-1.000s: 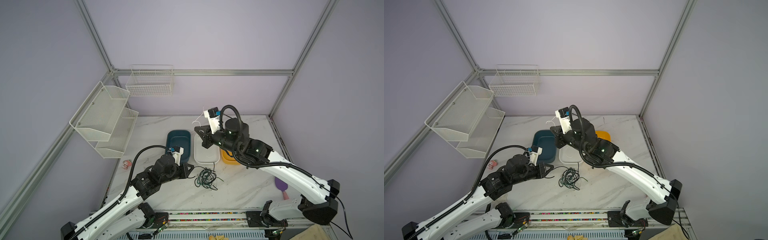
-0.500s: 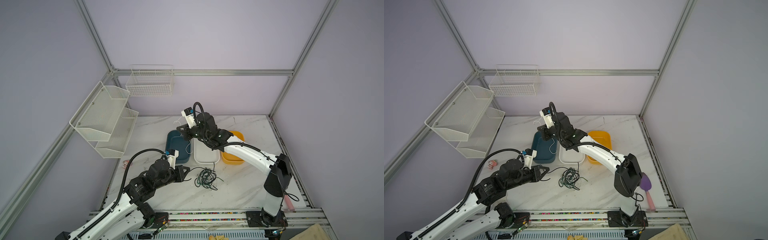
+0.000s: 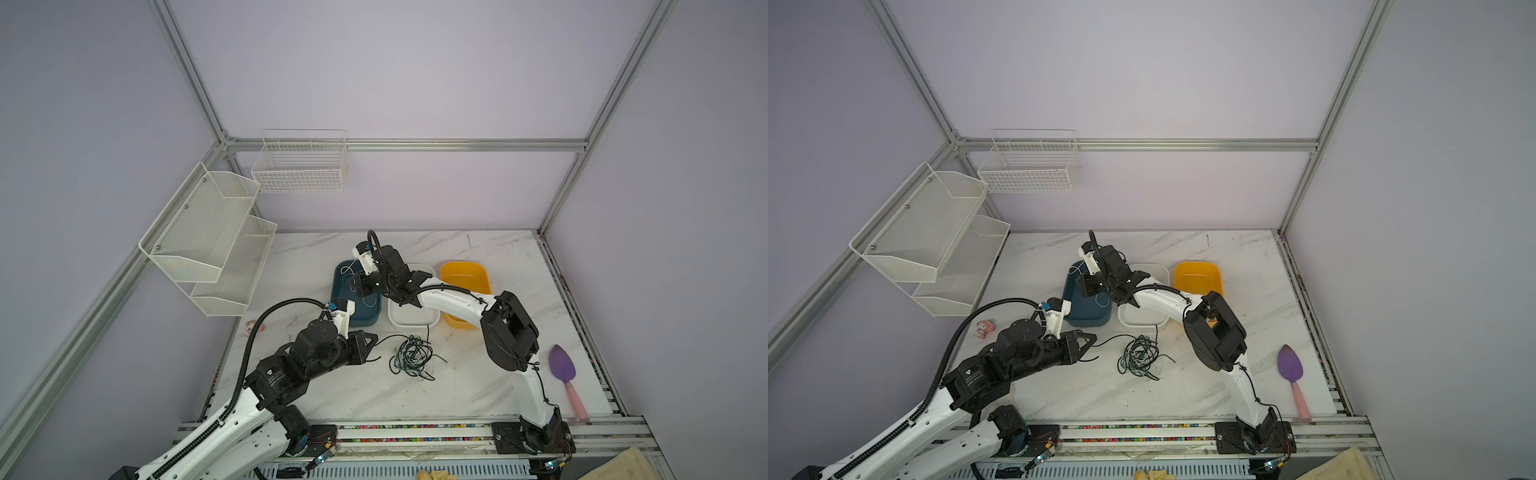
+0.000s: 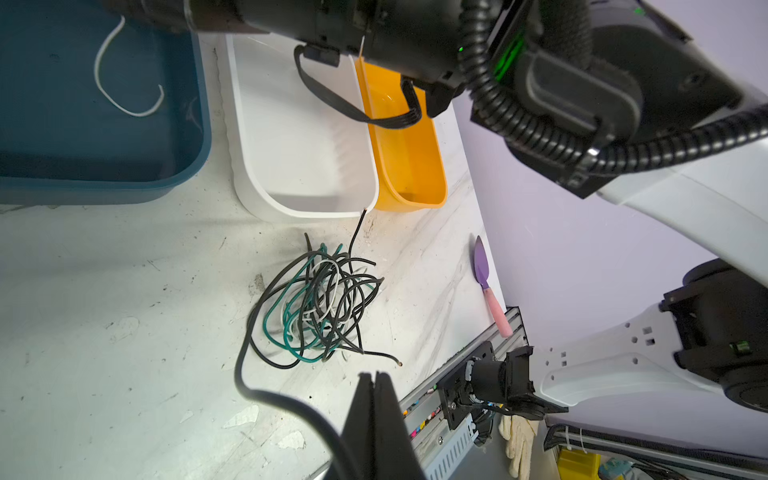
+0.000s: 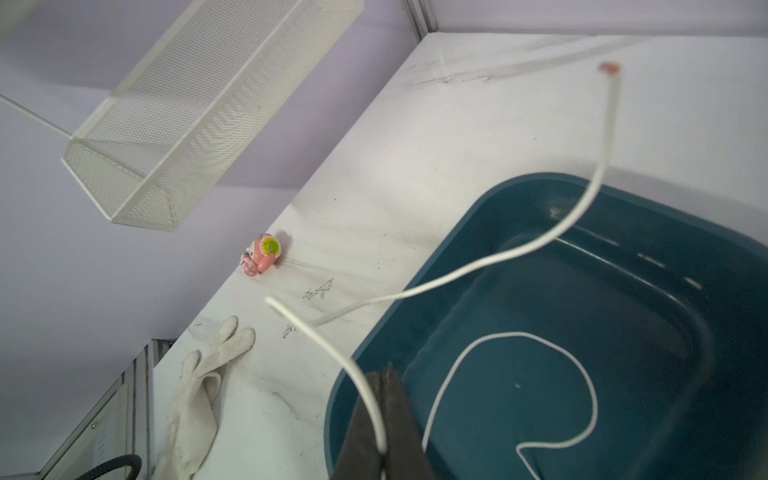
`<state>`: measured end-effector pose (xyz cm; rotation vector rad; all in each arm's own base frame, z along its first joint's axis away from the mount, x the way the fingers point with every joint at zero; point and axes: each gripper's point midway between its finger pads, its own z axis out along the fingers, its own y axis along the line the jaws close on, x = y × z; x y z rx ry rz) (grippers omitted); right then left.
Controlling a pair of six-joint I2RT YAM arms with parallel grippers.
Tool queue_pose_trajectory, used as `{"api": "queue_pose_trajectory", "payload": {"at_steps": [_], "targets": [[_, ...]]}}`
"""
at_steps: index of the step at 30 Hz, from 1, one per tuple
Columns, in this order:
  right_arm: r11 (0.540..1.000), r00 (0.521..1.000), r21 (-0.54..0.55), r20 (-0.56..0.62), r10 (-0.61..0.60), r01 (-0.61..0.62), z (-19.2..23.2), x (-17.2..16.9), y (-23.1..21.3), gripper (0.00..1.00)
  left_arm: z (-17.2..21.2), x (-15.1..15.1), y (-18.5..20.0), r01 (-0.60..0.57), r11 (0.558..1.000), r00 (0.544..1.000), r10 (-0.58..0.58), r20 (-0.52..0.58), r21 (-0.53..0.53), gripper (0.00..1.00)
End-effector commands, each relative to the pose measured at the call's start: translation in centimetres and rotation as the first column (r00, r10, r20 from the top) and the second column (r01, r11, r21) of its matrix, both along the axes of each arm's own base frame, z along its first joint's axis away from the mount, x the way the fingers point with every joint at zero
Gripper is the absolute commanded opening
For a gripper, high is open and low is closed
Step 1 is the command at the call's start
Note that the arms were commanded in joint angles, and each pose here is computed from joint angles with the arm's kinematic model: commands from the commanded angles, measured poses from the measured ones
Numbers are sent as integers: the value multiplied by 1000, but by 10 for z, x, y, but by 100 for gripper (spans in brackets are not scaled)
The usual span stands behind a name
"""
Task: Untangle the cables
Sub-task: 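Carry the white wire over the teal tray and open the right gripper, then move the right gripper back down to the wire bundle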
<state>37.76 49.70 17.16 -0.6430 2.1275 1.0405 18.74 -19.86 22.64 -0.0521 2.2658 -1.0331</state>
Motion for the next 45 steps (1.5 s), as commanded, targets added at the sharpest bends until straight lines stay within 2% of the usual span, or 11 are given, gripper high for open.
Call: {"api": "queue_pose_trajectory", "payload": {"at_steps": [1, 5, 10, 13, 17, 25, 28, 34, 40, 45], "targets": [[996, 996, 9, -18, -86, 86, 0, 10, -8, 0, -10, 2, 4, -16, 1000, 1000, 16, 6, 13, 0], [990, 989, -13, -38, -144, 144, -6, 12, -17, 0, -10, 2, 4, -16, 1000, 1000, 15, 8, 19, 0], [987, 986, -62, -71, -153, 148, -17, 13, -19, 7, -9, 3, 4, -19, 1000, 1000, 18, 8, 25, 0], [985, 985, -76, -75, -158, 153, -15, 11, -21, 15, -8, 4, 5, -21, 999, 1000, 21, 13, 26, 0], [986, 986, -76, -67, -155, 150, -1, 8, -24, 27, -8, 5, 6, -28, 999, 1000, 27, 16, 32, 0], [981, 983, -80, -25, -181, 178, 30, 2, -42, 30, -3, 6, 4, -24, 999, 999, 23, 24, 33, 0], [981, 982, -49, 23, -189, 190, 60, -6, -57, 39, -1, 6, 4, -23, 999, 999, 22, 25, 31, 0], [979, 975, 5, 85, -206, 206, 95, -42, -104, 51, 11, 6, 2, -13, 1000, 999, 13, 43, 7, 0], [980, 977, 39, 77, -199, 197, 78, -92, -152, 54, 36, 7, -8, 14, 999, 997, -10, 72, -51, 0], [975, 977, 89, 45, -207, 203, 55, -134, -188, 56, 79, 10, -19, 46, 989, 992, -29, 121, -139, 0]]}}
